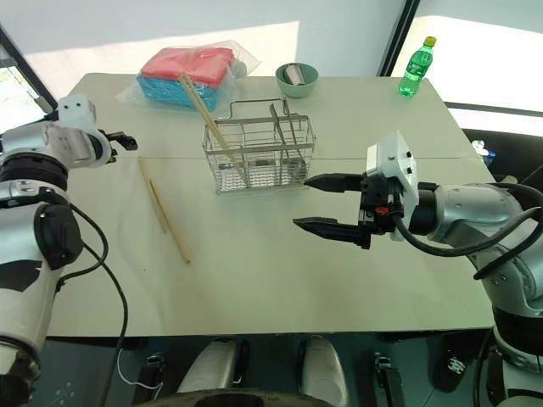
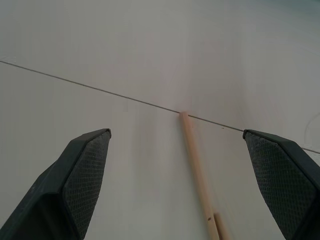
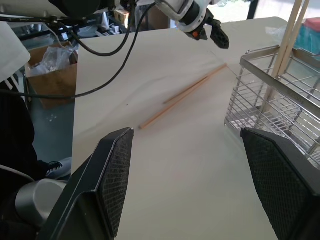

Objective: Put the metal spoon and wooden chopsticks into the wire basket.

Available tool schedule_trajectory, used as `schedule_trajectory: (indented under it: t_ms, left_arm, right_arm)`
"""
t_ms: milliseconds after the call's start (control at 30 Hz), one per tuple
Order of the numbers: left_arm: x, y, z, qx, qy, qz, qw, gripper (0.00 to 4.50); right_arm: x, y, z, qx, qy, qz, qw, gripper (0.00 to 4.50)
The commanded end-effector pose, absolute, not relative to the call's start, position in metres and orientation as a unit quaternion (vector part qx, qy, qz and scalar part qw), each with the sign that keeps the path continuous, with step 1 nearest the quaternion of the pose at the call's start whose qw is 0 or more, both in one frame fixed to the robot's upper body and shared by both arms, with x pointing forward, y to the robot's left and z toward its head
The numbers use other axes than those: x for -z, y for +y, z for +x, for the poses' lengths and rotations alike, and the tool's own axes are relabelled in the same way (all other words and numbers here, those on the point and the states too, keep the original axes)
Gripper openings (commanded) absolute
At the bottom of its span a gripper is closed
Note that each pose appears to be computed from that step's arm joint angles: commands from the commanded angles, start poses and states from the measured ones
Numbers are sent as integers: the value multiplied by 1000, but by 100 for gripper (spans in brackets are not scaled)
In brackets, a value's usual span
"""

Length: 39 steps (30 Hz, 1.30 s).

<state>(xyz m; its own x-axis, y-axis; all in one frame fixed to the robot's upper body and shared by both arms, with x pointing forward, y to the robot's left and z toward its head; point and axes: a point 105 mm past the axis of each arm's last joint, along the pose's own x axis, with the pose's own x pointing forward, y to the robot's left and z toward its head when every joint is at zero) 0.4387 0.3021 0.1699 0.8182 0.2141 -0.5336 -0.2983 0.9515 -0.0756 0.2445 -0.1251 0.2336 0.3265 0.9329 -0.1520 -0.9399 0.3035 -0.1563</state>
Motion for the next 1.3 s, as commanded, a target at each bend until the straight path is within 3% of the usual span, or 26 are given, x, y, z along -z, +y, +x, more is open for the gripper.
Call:
schedule_trajectory:
  t_ms: [33, 433, 867, 1000, 1300]
  left_arm:
    - [-181, 304, 443, -152, 245, -85, 954, 450]
    - [-148, 291, 442, -183, 276, -116, 937, 450]
    - [-134, 289, 440, -209, 283, -136, 926, 450]
    - [-134, 290, 439, -209, 284, -136, 926, 266]
    - [-125, 287, 438, -206, 288, -140, 925, 266]
  right_arm:
    - [-241, -125, 239, -579, 1, -105, 809, 352]
    - [-234, -125, 234, -569, 10, -86, 818, 352]
    - [-236, -128, 238, -538, -2, -72, 840, 352]
    - [-240, -127, 236, -539, -6, -63, 840, 358]
    - [-249, -129, 238, -529, -16, -46, 847, 358]
